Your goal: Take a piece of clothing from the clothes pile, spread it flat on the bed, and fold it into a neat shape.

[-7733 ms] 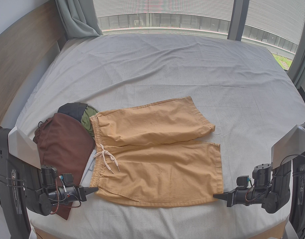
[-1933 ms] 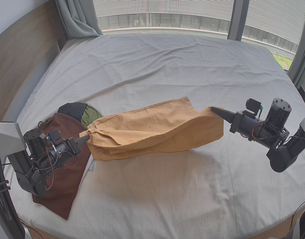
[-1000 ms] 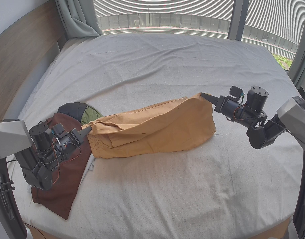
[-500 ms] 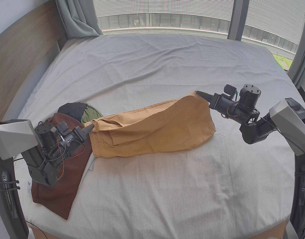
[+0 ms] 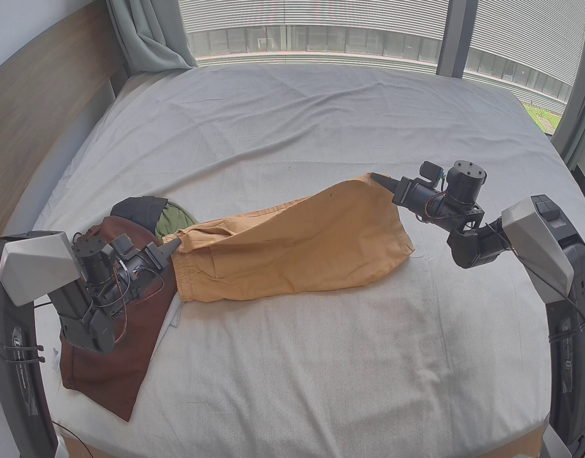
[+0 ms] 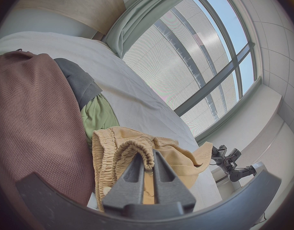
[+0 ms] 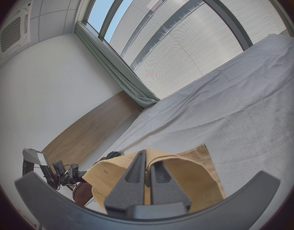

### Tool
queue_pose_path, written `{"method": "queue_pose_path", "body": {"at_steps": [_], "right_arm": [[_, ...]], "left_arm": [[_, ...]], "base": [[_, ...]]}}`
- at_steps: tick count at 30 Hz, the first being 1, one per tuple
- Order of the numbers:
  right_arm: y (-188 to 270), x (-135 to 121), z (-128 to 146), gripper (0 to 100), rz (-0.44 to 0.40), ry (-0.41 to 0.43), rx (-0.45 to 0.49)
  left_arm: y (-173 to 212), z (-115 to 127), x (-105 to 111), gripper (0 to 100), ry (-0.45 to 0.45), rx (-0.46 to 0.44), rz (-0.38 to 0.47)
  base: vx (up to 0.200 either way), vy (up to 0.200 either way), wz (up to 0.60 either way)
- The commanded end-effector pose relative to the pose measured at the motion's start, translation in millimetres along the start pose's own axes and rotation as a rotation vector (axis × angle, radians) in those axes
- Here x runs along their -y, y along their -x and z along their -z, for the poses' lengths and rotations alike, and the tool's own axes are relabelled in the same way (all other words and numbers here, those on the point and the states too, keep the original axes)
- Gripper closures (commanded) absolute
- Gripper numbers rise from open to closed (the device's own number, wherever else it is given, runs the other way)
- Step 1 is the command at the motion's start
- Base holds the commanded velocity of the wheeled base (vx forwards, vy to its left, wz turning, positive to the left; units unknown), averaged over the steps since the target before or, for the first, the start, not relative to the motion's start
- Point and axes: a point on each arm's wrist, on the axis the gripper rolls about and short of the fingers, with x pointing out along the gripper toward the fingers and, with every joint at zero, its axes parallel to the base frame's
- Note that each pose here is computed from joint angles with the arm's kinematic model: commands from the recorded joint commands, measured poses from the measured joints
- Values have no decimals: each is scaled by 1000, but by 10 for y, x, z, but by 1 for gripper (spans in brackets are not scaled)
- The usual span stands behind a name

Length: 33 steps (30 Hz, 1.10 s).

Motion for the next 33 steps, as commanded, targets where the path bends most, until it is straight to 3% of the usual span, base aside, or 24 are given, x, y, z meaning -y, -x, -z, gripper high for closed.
{"method": "queue_pose_path", "body": {"at_steps": [1,5,6,18,26,33], "right_arm": [[-55,113,97,100,7,-6,-7],[-73,141,102,100,6,-3,-3],[-84,159,79,0,9,-1,1],[-103,176,75,0,24,3,12],[-84,46,46,0,15,1,1],[-1,-228,83,0,4,15,-48]], "left_arm": [[-27,45,-61,0,5,-7,-8],[-42,32,-75,0,3,-2,-8],[-37,12,-90,0,2,4,-11],[-27,-85,-96,0,-8,50,-28],[0,-129,-69,0,-10,60,-26],[80,-232,84,0,-16,77,-6]], "base": [[0,0,0],[0,0,0],[0,0,0],[0,0,0],[0,0,0],[0,0,0]]}}
